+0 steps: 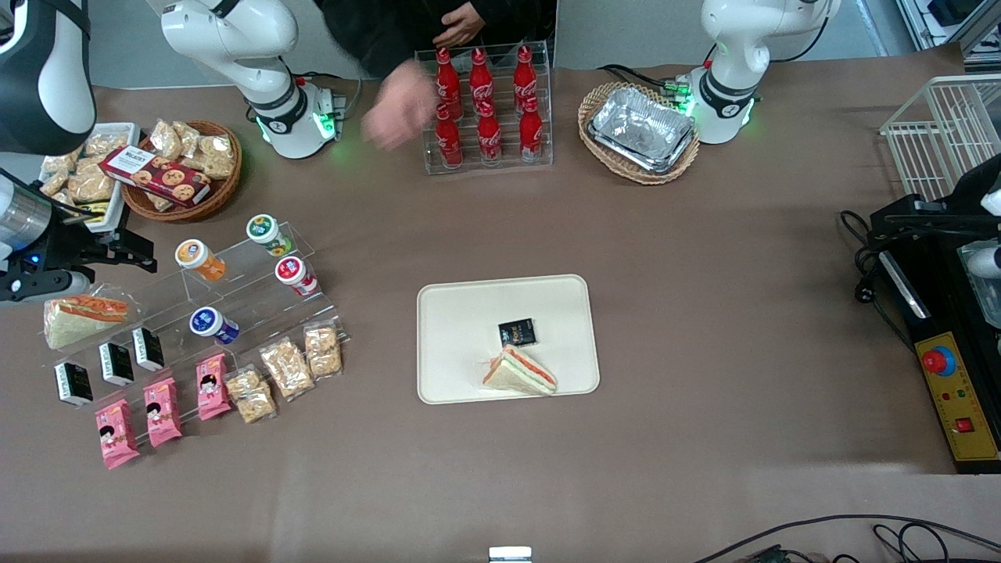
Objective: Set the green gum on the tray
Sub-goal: 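Move the right gripper over the acrylic rack toward the green gum bottle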
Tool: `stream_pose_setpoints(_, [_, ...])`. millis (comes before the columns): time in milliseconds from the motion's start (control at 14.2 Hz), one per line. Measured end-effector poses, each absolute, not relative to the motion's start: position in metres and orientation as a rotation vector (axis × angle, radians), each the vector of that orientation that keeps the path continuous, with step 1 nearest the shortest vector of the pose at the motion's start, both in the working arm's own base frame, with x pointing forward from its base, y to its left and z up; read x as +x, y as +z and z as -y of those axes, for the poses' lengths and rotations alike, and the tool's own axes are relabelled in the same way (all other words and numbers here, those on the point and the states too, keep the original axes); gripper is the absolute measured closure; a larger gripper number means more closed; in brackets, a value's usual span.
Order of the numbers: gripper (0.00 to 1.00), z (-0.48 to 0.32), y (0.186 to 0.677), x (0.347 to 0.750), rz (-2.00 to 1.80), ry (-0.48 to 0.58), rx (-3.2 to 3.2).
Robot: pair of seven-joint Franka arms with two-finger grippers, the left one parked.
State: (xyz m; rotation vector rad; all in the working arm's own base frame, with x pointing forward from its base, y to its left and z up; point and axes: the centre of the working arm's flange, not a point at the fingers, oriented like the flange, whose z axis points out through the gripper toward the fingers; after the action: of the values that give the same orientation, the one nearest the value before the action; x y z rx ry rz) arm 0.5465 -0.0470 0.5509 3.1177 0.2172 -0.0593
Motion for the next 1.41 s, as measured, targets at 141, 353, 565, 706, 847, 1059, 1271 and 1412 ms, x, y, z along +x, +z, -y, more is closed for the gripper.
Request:
stream_pose_setpoints(141, [0.00,0.047,0.562,0.541,-0.216,-0.040,3.120])
stream_pose_setpoints(353, [0.00,0.046,0.575,0.532,-0.217,-0.035,3.124])
stream_pose_setpoints(565, [0.00,0.039,0.575,0.518,-0.158,-0.102,3.153])
stream_pose_setpoints(706, [0.00,0.019,0.581,0.494,-0.071,-0.110,3.160])
stream_pose_setpoints(847, [0.00,-0.009,0.589,0.457,-0.025,-0.094,3.150])
stream_pose_setpoints(1059, [0.00,-0.031,0.596,0.404,-0.025,-0.050,3.145])
stream_pose_setpoints(1271, [0.00,-0.031,0.591,0.376,-0.019,-0.045,3.152])
stream_pose_setpoints(1412, [0.00,-0.031,0.582,0.372,-0.020,-0.060,3.153])
